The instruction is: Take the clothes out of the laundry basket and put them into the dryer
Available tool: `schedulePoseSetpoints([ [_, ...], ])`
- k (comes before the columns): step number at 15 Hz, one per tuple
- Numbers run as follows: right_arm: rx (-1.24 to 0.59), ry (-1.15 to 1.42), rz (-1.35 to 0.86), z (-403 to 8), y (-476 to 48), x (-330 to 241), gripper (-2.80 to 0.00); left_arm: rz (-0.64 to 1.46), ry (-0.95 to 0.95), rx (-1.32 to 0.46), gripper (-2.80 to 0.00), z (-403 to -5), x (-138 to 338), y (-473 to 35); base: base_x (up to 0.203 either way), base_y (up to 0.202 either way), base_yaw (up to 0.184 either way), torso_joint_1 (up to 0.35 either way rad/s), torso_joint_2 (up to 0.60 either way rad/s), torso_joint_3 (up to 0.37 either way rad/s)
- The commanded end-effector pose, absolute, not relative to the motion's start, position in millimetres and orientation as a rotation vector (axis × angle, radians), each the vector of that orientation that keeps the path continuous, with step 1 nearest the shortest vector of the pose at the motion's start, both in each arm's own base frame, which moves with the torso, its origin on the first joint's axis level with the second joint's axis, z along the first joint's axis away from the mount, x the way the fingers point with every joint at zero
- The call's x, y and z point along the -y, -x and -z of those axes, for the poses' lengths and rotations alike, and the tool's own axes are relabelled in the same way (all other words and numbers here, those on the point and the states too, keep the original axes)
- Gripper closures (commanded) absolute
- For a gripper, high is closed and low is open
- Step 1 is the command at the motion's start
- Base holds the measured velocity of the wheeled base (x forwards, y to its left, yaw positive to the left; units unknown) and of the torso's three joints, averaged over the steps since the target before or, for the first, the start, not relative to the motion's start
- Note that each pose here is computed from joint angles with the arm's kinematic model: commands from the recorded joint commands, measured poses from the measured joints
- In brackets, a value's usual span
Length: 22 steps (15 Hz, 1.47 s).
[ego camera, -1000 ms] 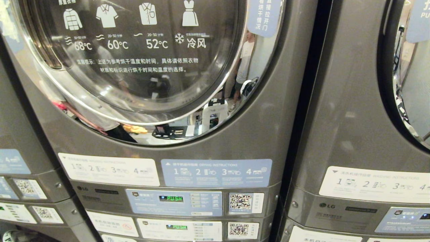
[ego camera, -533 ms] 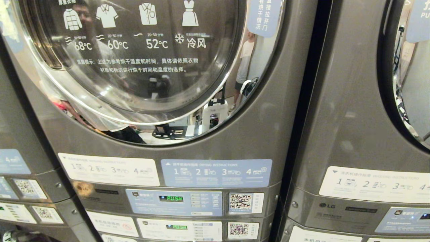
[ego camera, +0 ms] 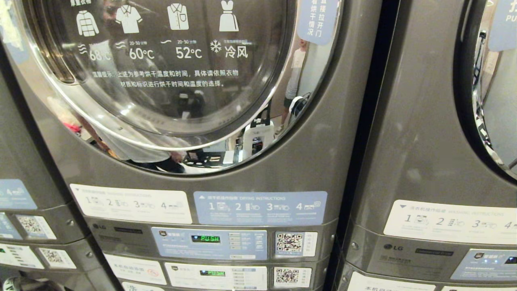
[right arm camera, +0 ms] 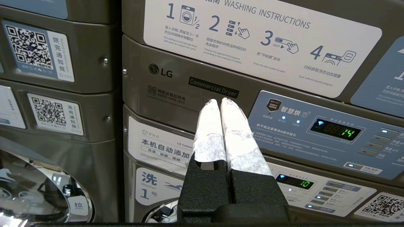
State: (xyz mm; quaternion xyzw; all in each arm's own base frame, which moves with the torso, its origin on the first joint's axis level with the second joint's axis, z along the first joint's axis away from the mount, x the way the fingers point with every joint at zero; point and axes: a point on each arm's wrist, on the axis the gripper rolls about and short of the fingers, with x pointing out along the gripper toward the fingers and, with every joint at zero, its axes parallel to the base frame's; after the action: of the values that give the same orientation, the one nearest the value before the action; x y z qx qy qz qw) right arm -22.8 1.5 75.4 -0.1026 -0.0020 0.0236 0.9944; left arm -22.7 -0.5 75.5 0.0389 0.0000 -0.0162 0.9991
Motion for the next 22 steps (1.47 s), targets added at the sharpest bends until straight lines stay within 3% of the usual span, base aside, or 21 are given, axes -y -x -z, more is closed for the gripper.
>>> schedulePoseSetpoints([
  [1, 0.004, 0.207, -0.049, -75.3, 22.8, -1.5, 0.00, 0.032, -0.078, 0.001, 0.00, -75.5, 0.5, 22.8, 0.000, 0.000, 0.000, 0.000, 0.00, 0.000],
  [22, 0.003, 0.199, -0.048, -75.3, 22.8, -1.5, 0.00, 0.034, -0.078, 0.004, 0.00, -75.8, 0.6, 22.8, 0.000, 0.000, 0.000, 0.000, 0.00, 0.000],
])
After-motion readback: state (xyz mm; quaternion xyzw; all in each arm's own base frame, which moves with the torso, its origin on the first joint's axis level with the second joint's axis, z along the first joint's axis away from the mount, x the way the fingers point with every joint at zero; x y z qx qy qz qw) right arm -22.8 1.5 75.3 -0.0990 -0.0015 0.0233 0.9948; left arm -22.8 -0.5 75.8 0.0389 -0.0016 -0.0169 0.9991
